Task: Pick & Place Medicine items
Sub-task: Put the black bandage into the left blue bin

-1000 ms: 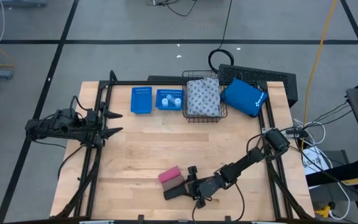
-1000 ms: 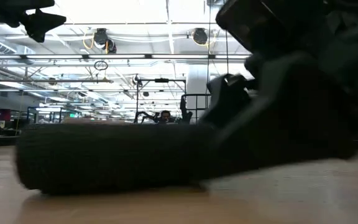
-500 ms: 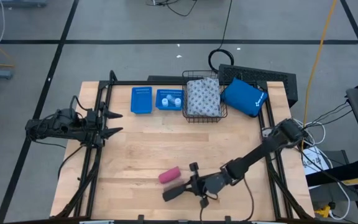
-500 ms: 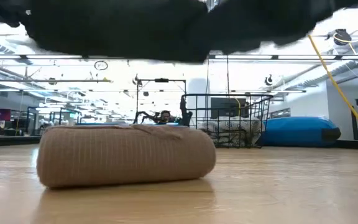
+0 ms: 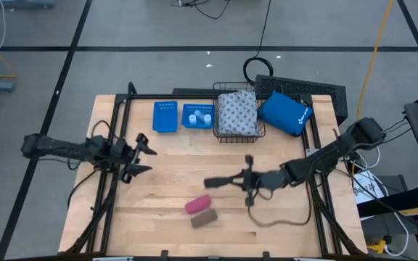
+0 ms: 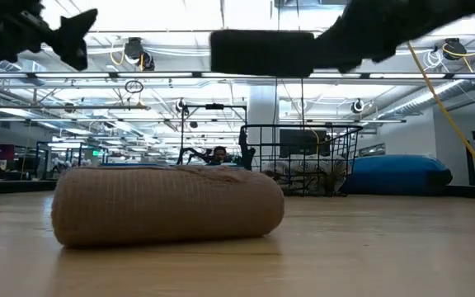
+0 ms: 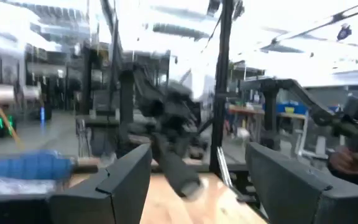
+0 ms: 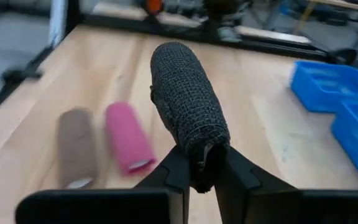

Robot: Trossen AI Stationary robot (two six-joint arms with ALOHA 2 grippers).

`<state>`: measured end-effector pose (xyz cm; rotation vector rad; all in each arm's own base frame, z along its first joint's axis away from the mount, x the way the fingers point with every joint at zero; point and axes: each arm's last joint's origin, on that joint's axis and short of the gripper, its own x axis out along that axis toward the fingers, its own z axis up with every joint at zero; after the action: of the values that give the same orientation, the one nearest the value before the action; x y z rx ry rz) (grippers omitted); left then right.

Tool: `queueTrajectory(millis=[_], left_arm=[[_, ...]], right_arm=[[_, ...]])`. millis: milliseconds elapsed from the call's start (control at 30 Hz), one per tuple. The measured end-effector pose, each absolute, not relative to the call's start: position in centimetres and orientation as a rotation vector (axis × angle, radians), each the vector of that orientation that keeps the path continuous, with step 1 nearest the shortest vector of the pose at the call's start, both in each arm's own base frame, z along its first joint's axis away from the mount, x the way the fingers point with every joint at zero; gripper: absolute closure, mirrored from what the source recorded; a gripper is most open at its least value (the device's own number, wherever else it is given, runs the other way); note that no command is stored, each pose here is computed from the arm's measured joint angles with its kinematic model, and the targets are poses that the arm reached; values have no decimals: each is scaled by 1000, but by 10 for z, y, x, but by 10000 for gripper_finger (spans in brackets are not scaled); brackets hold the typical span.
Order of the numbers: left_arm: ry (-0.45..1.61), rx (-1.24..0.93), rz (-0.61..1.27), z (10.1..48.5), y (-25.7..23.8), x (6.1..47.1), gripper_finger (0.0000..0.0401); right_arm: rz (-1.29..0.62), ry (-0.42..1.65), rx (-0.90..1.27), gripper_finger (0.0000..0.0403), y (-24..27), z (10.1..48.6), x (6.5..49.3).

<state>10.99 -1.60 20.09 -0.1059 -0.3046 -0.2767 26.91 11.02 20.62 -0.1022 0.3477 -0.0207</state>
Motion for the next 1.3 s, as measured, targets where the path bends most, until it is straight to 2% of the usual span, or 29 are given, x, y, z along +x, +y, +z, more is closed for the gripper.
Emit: queueTrajectory(millis=[167,367,667,933,1133,1300], left_arm=[[-328,-185,-227,206,-20,124,132],[-372,-159,-105,211,-21,140,132],[-246,-54,-147,236,-33,202,132],[-27,15,-198,231,-48,273,132],[94,-110,-261,219,-63,307,132],[154,-183,-223,217,-63,321,132]], right_arm=[[12,209,37,364,88,199,246],[21,182,53,366,82,193,237],[-13,165,79,366,75,194,240],[-17,172,96,364,74,188,245],[-11,173,85,363,75,188,245],[-7,180,83,363,75,187,245]])
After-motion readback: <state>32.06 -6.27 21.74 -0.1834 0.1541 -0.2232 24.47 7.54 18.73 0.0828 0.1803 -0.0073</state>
